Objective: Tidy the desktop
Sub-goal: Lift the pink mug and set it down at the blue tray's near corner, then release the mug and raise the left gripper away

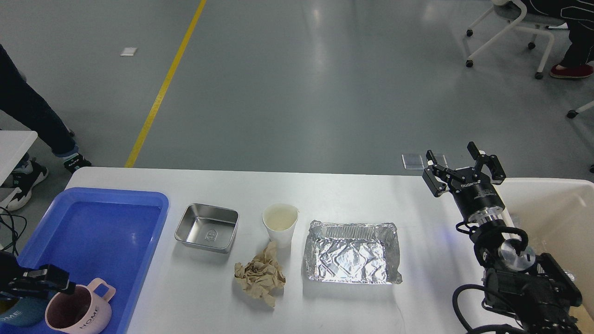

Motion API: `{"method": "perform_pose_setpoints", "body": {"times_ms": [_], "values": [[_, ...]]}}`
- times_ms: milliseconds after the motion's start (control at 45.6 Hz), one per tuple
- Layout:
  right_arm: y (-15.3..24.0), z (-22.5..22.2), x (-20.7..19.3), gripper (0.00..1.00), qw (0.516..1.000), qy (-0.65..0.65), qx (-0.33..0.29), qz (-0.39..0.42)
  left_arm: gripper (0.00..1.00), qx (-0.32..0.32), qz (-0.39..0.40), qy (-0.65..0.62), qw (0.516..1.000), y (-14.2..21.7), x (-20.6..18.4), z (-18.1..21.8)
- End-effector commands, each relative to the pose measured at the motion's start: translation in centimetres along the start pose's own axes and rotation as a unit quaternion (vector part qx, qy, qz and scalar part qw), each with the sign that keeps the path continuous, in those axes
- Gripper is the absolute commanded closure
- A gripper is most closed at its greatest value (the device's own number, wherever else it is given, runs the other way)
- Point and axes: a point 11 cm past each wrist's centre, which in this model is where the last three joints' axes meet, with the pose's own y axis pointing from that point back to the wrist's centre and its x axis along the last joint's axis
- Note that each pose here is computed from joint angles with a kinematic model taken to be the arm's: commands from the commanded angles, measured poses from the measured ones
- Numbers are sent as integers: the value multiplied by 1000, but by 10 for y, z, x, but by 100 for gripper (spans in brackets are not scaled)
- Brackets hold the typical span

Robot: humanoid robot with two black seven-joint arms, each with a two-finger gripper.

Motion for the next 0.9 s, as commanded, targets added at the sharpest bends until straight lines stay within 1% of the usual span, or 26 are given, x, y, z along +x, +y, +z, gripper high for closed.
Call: {"method": "perform_pose_setpoints", "body": {"times_ms": [0,66,175,219,329,373,570,658,746,877], "values": [[-1,0,-1,0,1000,0,-1,-1,4,-11,9,23,1000,35,8,-2],[-2,0,-2,0,1000,0,-1,-2,4,-26,35,37,998,55,17,-1],[-4,1,-3,0,1000,0,-2,-4,4,-78,77,65,992,79,31,10],[-4,1,-3,0,1000,-1,-2,-4,4,-105,95,78,987,90,35,14],[-5,2,-4,0,1000,0,-3,-3,4,-200,145,109,963,124,47,28],[-6,2,-5,0,1000,0,-4,-5,4,-229,155,115,954,130,50,33],[-8,3,-6,0,1000,-1,-4,-6,4,-316,187,111,923,159,52,43],[-8,3,-7,0,1000,-1,-5,-6,4,-347,206,106,909,175,55,48],[-9,2,-8,0,1000,0,-4,-8,4,-364,226,119,896,192,55,45],[-10,2,-14,0,1000,4,-7,-16,4,-355,252,132,891,219,48,31]]}}
